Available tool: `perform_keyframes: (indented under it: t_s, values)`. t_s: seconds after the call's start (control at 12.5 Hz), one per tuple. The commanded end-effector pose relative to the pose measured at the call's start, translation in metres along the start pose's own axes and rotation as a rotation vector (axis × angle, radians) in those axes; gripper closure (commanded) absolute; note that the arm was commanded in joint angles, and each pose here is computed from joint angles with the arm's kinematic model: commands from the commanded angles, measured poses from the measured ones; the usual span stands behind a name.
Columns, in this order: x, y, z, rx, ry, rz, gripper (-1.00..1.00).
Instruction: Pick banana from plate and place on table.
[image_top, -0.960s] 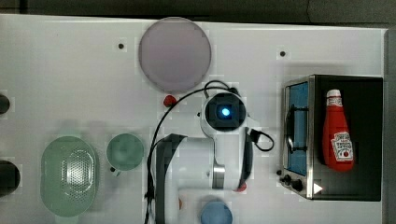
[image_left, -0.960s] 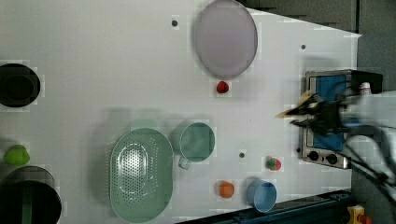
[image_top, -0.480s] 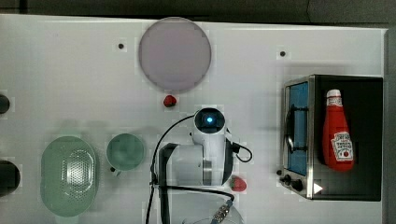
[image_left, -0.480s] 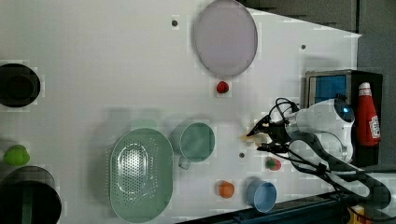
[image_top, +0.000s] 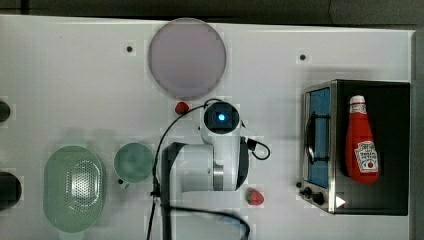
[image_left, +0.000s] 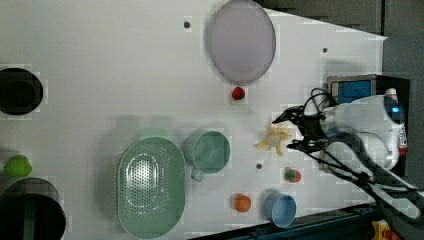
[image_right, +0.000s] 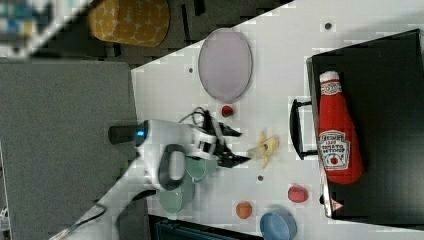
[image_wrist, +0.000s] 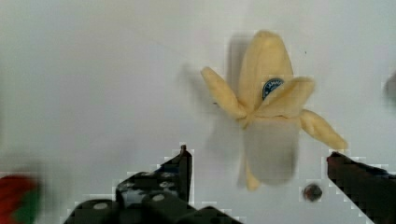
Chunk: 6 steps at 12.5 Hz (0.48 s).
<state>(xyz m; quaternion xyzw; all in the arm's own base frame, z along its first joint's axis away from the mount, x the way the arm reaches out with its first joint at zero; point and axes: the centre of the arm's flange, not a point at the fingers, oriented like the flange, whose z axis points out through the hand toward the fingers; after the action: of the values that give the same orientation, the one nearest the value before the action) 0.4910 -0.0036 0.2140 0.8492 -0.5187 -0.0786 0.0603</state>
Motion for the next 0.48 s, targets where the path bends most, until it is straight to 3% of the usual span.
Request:
perform_keyframes:
  t_s: [0.08,0.48]
  values:
    - [0.009,-0.014,-0.168,0.189,0.128,-0.149,-1.0]
    - [-0.003,0.017,-0.353,0.214,0.141,-0.228,-1.0]
